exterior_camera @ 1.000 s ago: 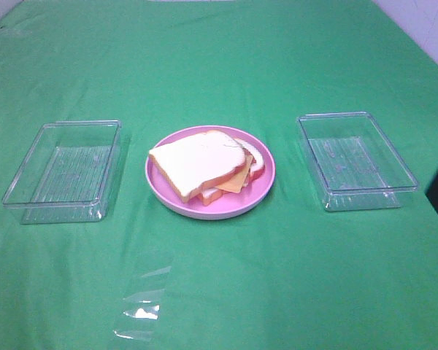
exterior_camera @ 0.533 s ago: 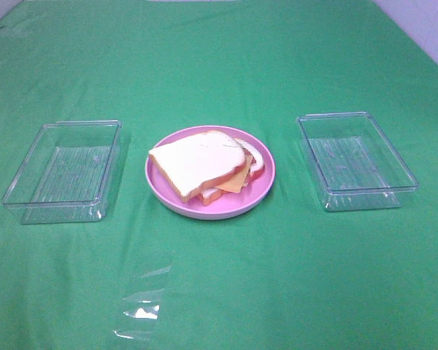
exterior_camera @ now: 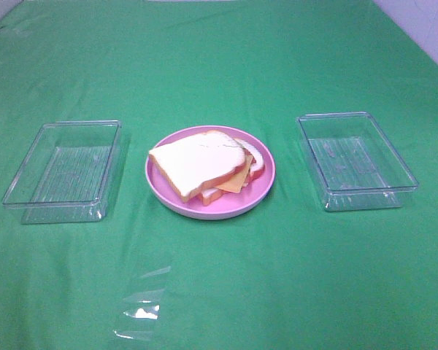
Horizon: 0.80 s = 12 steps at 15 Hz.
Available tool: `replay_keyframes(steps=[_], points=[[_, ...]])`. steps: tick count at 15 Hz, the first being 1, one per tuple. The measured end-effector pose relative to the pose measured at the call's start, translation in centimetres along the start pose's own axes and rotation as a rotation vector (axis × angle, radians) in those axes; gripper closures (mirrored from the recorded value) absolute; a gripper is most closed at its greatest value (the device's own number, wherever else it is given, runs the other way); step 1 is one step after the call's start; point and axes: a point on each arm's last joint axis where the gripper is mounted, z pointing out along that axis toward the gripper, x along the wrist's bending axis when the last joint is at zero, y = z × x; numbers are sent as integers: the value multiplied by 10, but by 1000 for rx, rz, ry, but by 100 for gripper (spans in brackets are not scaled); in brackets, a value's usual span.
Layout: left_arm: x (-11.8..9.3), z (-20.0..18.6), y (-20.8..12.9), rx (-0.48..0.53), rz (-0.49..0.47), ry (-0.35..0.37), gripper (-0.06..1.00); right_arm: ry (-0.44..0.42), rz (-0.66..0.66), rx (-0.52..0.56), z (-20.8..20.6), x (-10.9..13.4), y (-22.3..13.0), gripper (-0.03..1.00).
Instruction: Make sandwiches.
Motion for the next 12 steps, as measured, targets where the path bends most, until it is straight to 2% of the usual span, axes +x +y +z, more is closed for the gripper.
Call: replay_keyframes(steps=[3, 7, 9, 12], points=[[0, 0, 0, 0, 0, 0, -3, -5, 14, -39, -4, 0, -3, 8], [0, 0, 0, 0, 0, 0, -3, -192, 159, -185, -19, 1, -15, 8], [0, 0, 0, 0, 0, 0, -3, -267, 216, -191, -20, 1, -16, 8], [0, 0, 0, 0, 0, 0, -3, -292, 235, -191, -20, 1, -16, 8]])
